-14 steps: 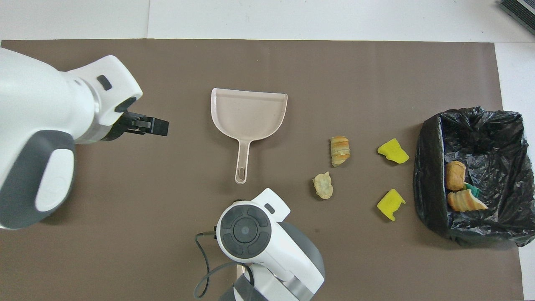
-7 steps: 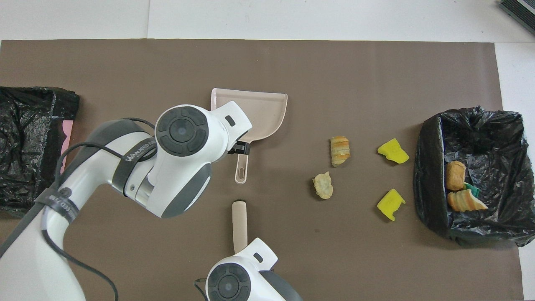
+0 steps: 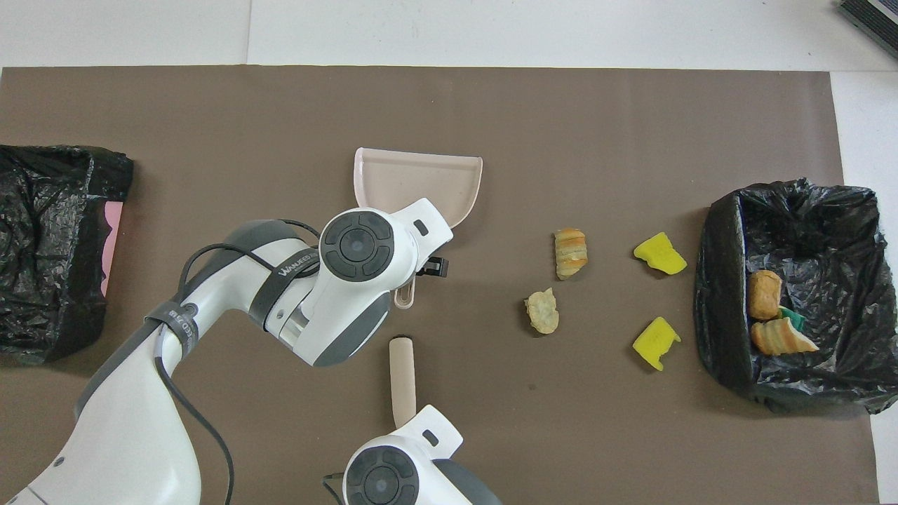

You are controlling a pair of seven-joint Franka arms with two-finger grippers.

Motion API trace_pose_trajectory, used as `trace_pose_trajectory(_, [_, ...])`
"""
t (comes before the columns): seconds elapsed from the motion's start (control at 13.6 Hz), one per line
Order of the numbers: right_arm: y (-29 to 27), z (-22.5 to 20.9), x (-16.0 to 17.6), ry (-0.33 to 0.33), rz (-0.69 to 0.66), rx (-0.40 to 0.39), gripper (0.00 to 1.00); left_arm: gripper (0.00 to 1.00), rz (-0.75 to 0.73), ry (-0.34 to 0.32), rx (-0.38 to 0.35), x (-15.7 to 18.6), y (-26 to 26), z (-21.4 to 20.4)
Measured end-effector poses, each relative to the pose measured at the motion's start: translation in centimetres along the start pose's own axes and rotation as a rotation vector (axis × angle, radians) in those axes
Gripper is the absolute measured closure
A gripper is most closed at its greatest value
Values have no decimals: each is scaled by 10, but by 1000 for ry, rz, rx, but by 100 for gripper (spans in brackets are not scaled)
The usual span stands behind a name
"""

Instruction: Sweep and dump trash in bin

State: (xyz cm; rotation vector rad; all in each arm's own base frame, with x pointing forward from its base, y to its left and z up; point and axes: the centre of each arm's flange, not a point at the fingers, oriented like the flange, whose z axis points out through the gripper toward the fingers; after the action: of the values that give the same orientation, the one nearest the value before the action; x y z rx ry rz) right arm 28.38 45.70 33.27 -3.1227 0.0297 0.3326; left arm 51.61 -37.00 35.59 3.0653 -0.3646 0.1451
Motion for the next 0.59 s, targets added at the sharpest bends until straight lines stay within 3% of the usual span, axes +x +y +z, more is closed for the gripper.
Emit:
trace_pose_trajectory(0.15, [3,-1,5,-3,13,5,74,4,1,-7,3,-2,0,3])
trace_pose_trajectory(0.44, [32,-17,34,-27,91,-11,74,59,2,-8,3,-3,0,4])
trace_pose_trajectory(0.52, [46,-28,45,-32,120,-13,74,69,2,-6,3,-2,0,3])
trace_pose_trajectory(0.59, [62,-42,55,-37,139,-13,74,69,7,-4,3,-2,-1,3])
